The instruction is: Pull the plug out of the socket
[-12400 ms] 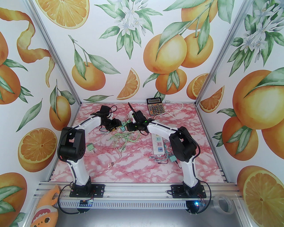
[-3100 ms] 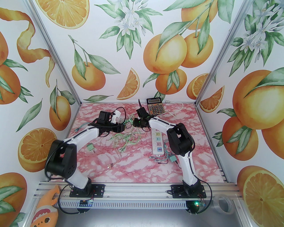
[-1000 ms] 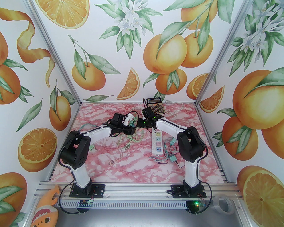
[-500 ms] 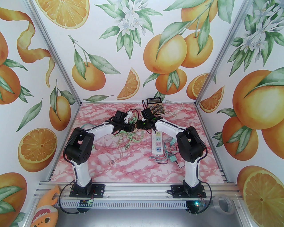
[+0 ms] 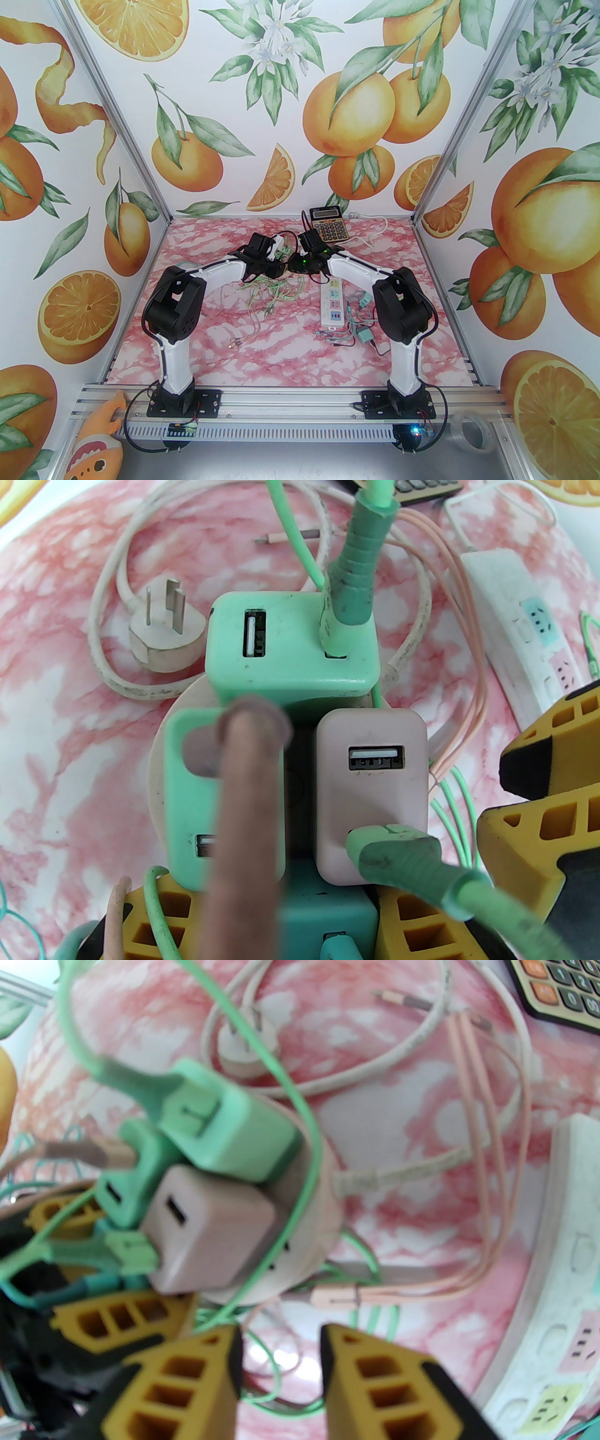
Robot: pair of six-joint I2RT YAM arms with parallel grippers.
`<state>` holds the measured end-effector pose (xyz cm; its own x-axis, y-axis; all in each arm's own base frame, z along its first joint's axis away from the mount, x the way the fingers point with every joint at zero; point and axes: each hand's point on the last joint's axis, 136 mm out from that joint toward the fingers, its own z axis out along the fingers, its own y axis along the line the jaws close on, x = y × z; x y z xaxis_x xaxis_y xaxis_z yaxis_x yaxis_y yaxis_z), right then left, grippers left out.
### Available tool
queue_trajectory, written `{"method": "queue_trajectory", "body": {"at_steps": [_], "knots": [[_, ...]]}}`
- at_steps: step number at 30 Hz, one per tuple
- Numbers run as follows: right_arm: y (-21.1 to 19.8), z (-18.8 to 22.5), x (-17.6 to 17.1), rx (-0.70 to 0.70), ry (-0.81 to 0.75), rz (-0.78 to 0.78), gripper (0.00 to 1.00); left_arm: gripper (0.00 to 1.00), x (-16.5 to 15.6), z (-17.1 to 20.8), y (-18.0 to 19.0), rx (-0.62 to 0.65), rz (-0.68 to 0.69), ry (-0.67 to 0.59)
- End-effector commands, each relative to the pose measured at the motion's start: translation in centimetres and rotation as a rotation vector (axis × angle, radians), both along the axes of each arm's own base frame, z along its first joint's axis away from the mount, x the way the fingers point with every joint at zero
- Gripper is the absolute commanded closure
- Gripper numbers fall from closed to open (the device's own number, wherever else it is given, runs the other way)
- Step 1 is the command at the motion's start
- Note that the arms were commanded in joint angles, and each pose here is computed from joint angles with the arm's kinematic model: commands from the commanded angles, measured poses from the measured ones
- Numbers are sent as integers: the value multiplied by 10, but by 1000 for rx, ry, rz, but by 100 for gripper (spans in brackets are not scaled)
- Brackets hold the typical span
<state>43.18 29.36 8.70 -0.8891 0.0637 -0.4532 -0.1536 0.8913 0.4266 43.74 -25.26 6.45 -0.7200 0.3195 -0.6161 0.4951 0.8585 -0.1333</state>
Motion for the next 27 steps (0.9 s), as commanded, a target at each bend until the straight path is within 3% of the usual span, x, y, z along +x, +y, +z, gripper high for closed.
{"method": "queue_trajectory", "body": {"at_steps": [1,8,16,27], "knots": [[14,26,14,113,-43,-4,62,67,-10,12,-5,-14,-45,-6],[24,29,27,212,-24,-14,61,67,-23,9,2,12,-67,19],[30,0,28,205,67,-16,62,67,-27,14,2,20,-73,18],[4,-44,0,-2,148,8,68,68,-23,23,-5,-19,-64,31]]}}
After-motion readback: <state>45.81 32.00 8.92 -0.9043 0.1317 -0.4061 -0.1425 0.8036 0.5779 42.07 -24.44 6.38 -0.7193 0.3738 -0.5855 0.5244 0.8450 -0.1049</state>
